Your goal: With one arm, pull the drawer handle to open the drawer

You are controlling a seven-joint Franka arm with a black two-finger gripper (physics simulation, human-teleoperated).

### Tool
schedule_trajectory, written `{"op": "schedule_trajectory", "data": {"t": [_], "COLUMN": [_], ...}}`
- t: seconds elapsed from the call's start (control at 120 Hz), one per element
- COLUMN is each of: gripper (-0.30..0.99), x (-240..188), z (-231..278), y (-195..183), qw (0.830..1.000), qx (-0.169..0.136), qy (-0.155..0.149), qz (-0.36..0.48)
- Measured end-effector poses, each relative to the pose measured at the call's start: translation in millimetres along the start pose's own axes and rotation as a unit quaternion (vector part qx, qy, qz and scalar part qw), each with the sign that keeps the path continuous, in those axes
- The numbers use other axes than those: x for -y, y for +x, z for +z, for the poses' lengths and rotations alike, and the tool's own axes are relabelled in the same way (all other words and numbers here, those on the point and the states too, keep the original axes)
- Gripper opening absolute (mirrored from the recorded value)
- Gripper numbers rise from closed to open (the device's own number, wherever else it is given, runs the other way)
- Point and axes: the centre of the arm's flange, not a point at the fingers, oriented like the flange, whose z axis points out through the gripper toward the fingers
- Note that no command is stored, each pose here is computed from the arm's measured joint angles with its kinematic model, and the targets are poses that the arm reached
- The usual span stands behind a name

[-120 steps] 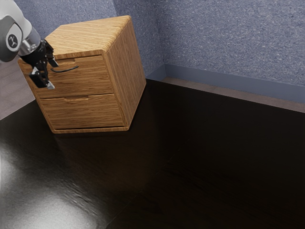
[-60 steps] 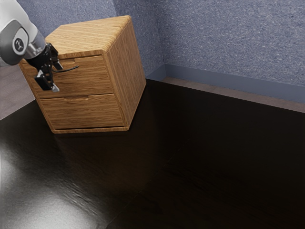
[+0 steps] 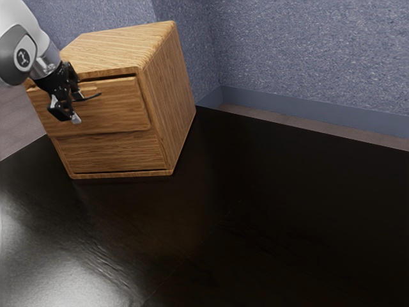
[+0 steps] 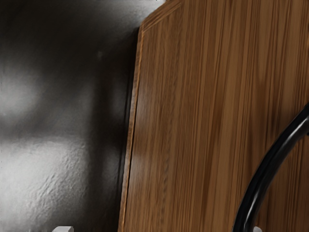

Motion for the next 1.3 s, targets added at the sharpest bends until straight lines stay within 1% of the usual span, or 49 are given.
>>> {"op": "schedule_trajectory", "data": {"t": [0.183, 0.3, 0.417, 0.617, 0.717, 0.833, 1.3], "gripper": [0.21, 0.07, -0.01, -0.06, -0.08, -0.09, -0.09], "x": [6.2, 10.4, 14.6, 26.2, 38.8, 50.4, 95.6], "z": [-4.9, -15.2, -22.4, -29.6, -42.2, -44.5, -66.2], "y": [1.9, 2.0, 1.9, 4.4, 7.2, 9.6, 16.9], "qw": [1.0, 1.0, 1.0, 0.999, 0.999, 0.998, 0.998], "qx": [0.0, 0.001, 0.002, 0.004, 0.008, 0.011, 0.025], "qy": [0.019, 0.023, 0.03, 0.048, 0.05, 0.055, 0.054], "qz": [-0.002, -0.002, -0.001, -0.001, -0.001, -0.001, 0.001]}}
